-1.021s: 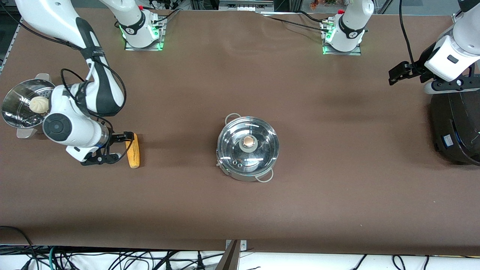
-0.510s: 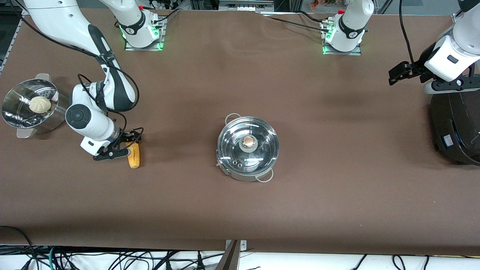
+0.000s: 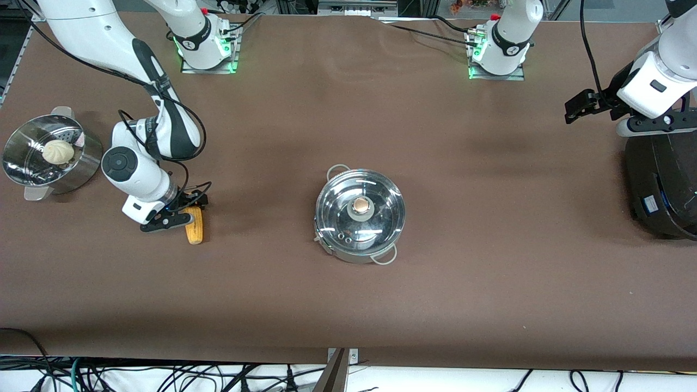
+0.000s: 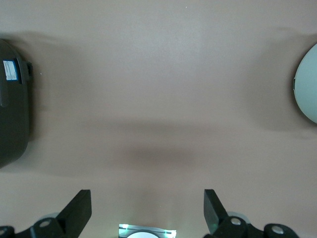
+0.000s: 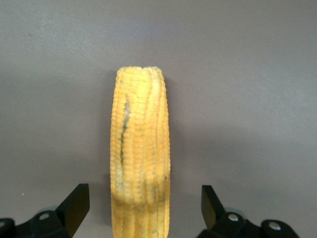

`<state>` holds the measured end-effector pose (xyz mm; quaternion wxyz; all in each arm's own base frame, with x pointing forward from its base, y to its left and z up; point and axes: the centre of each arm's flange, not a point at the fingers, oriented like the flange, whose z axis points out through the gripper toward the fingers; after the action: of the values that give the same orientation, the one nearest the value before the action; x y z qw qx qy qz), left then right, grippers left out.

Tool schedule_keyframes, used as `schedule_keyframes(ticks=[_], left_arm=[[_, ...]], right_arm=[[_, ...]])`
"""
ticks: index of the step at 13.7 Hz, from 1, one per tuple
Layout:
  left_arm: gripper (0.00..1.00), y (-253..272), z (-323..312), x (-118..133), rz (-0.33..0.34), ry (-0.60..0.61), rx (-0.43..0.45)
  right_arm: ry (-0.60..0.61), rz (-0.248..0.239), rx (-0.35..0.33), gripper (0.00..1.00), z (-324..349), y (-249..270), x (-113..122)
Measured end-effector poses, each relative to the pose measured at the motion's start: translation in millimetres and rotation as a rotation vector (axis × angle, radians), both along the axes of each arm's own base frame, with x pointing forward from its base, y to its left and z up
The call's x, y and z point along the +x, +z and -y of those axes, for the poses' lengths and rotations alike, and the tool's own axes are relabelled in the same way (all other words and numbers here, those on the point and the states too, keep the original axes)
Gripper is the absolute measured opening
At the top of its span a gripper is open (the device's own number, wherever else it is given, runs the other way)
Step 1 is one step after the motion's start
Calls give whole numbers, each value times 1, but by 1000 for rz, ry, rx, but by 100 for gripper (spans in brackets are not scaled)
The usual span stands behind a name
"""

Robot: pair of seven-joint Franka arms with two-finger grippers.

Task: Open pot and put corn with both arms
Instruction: 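Reach the left gripper to the glass lid knob while the right gripper holds corn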

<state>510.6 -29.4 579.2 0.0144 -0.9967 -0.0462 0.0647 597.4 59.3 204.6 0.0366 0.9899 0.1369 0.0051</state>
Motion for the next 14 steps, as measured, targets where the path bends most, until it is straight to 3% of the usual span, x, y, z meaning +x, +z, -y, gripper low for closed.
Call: schedule_keyframes(ticks=[9,12,14], left_arm=[[100,-3,14,10,9,37,-41],[100,-20,88,37,-14,4,-82],[100,-42,158,47,-41,-12,-82]], right_arm=[[-3,2,-1,86,3,-8,0],[-2,5,-1,52,3,-7,1],[-2,7,-1,43,3,-6,1]])
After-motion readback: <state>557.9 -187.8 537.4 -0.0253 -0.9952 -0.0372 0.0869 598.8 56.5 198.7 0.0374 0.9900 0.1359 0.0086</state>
